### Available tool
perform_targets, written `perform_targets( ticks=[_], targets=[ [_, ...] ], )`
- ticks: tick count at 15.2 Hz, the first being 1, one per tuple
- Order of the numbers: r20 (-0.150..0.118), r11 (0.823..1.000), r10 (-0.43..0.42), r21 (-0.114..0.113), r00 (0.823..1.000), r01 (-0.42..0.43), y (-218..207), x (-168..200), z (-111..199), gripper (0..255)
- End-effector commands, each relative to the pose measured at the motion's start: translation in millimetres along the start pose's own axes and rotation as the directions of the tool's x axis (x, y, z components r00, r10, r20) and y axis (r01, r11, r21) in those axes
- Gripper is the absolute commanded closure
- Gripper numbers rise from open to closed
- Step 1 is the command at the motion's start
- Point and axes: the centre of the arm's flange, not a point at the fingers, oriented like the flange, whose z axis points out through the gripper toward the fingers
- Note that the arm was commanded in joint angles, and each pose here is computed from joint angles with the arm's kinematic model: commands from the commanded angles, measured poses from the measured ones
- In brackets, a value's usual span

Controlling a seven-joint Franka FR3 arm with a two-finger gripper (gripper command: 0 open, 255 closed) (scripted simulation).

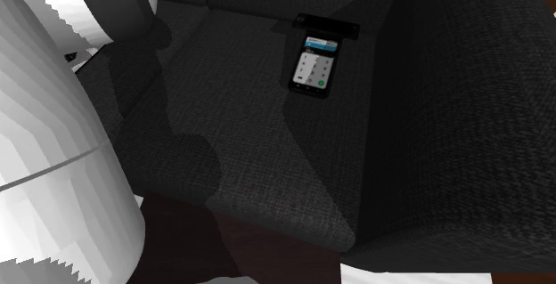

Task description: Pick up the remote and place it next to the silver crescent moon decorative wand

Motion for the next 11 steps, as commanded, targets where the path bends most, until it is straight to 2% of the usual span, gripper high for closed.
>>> perform_targets(
  ticks=[1, 11],
  targets=[
    [-0.001, 1.000, 0.000, 0.000, 1.000, 0.000, 2.1, 2.2, 10.9, 255],
    [-0.001, 1.000, 0.000, 0.000, 1.000, 0.000, 6.6, 12.8, 62.4, 255]
  ],
)
